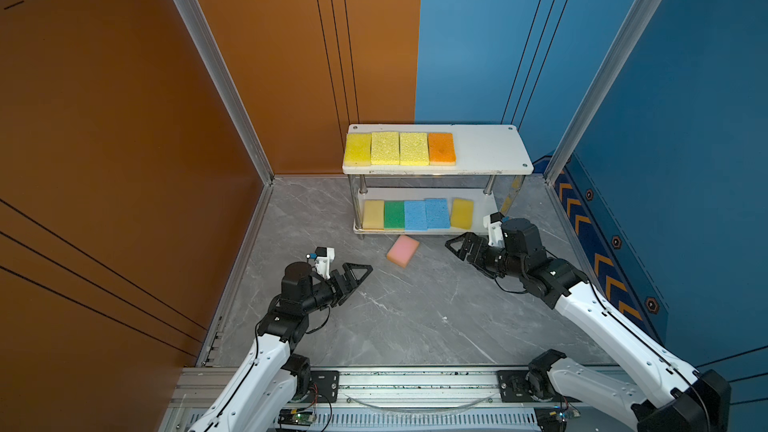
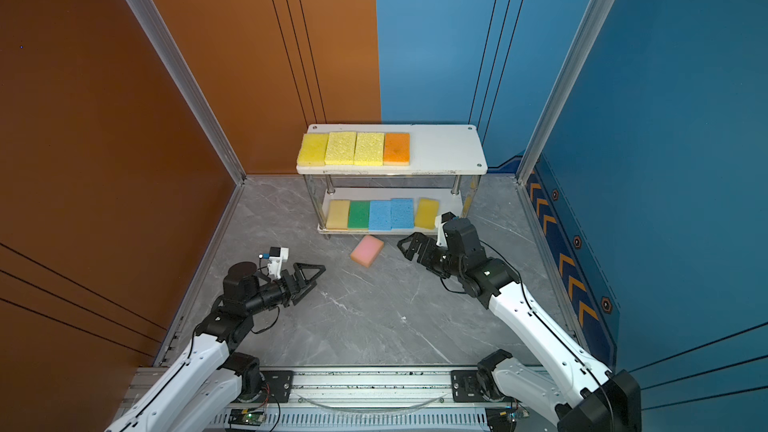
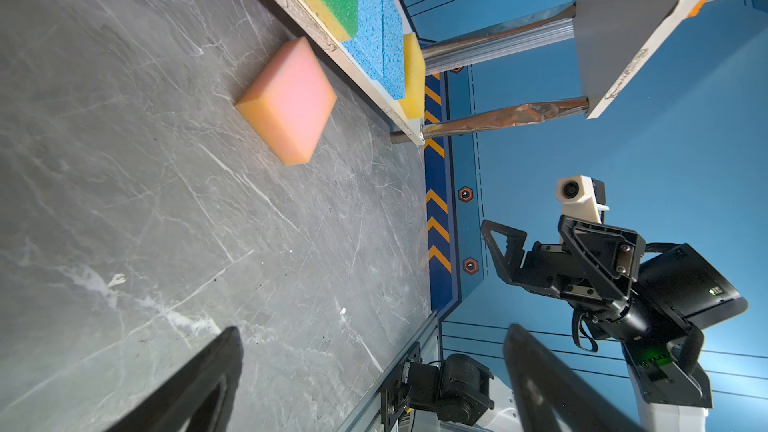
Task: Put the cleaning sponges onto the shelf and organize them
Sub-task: 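Withdraw the right gripper from the shelf down toward the pink sponge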
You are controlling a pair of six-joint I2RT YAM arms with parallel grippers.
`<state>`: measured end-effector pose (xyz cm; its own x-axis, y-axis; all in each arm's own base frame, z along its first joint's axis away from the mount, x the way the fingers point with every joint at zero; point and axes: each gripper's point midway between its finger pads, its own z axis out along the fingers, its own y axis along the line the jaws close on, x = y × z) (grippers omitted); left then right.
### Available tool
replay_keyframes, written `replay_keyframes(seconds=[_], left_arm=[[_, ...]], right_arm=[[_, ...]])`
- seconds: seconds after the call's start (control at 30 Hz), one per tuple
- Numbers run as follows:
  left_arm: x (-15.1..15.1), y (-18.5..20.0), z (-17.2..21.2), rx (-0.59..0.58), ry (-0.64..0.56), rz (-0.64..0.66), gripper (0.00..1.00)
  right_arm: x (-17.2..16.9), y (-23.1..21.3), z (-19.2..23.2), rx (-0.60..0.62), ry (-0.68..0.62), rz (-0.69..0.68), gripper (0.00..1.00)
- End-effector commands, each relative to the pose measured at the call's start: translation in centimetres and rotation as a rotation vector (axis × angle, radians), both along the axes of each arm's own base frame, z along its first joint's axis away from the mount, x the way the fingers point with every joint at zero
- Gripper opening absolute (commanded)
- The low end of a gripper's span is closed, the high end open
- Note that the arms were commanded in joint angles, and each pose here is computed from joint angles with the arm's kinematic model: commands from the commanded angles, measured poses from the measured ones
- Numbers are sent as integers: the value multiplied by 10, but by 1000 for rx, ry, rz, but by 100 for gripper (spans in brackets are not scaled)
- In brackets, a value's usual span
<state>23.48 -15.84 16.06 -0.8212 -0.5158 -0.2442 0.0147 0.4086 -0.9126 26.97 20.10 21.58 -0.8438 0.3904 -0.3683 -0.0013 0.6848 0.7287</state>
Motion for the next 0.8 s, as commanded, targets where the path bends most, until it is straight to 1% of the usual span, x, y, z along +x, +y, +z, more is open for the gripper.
replay_keyframes(seconds=[0.0,0.17,0.33,0.4,0.47,0.67,0.77], left_arm=[[6,-4,2,1,-51,-43,98],[17,0,-9,23,-18,-67,98],[26,12,-18,0,28,-36,98],[29,18,-18,-6,31,-16,98],[30,22,-16,-11,25,-1,98],[30,29,-20,3,21,34,98],[33,32,-21,5,26,48,98]], right_arm=[[0,5,-29,-88,42,11,100],[4,32,-46,-146,55,71,100],[12,58,-63,-208,66,117,100],[15,66,-68,-225,66,122,100],[12,80,-71,-247,60,143,100],[15,99,-84,-306,57,147,100],[16,112,-89,-326,54,172,100]])
